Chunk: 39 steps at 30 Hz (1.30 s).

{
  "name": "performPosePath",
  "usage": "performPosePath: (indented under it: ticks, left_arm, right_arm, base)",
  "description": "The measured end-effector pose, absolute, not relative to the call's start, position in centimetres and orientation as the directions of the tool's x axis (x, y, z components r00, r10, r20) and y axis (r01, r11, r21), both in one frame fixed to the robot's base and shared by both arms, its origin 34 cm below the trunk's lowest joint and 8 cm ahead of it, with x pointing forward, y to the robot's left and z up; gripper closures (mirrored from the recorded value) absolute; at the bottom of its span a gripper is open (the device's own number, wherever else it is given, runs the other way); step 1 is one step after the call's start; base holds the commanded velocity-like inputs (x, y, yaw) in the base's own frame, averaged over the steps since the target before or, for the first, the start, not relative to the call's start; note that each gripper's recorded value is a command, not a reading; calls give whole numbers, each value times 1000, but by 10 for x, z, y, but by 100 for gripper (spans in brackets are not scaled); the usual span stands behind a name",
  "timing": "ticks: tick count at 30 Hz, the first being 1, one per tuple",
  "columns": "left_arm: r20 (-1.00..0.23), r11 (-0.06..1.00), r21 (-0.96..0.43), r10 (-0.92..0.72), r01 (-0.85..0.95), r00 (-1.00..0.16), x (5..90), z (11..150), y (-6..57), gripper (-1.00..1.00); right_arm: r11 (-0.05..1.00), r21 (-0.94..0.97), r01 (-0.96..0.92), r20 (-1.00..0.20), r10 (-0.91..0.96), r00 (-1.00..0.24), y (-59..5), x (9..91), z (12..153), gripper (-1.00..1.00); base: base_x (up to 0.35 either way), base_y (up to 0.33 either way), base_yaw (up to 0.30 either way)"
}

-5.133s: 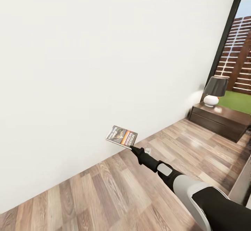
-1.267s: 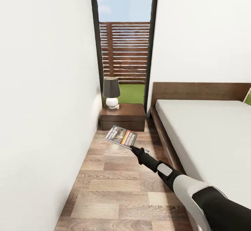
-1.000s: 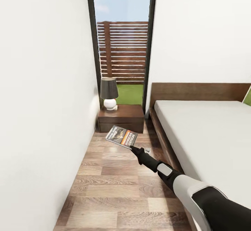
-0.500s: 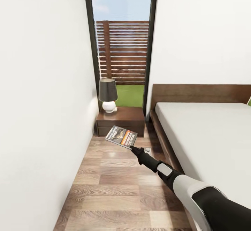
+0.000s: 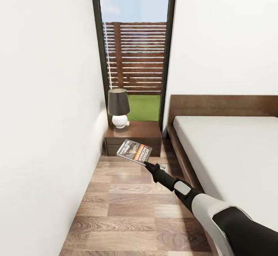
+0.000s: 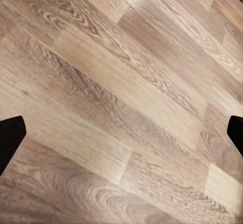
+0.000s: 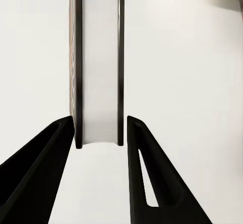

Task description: In the bedroom, move the book from the bed onto either nightstand, and place the two sandals side by side next to the bed.

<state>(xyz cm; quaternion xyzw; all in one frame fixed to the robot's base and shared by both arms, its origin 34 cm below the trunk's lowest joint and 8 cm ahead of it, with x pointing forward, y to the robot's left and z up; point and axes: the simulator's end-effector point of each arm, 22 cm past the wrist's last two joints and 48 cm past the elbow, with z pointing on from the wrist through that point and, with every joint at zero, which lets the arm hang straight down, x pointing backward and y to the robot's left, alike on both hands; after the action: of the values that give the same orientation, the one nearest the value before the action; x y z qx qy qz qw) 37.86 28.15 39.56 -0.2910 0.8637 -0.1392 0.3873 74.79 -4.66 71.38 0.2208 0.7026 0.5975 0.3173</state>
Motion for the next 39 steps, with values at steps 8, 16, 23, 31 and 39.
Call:
performPosePath:
  ticks: [8, 16, 23, 31, 39]
  left_arm:
    - [-588, 792, -466, -610, -395, -531, 379, 396, 281, -100]
    - [-588, 792, -466, -610, -394, -531, 379, 396, 281, -100]
    - [-588, 792, -466, -610, -395, -531, 379, 396, 281, -100]
    - [-588, 792, -466, -611, -395, -531, 379, 396, 281, -100]
    - [-588, 792, -466, -611, -395, -531, 379, 396, 281, -100]
  right_arm:
    - [189, 980, -69, -182, 689, -702, -46, 748, 714, 100]
    - [188, 980, -69, -182, 689, -701, -46, 748, 714, 100]
    - [188, 980, -69, -181, 689, -701, -46, 748, 714, 100]
    - [188, 980, -69, -182, 689, -702, -46, 748, 714, 100]
    - [189, 980, -69, -182, 689, -701, -47, 748, 714, 100]
  base:
    - [272, -12, 0]
    - [279, -64, 0]
    - [248, -13, 0]
    - [240, -59, 0]
    - [230, -33, 0]
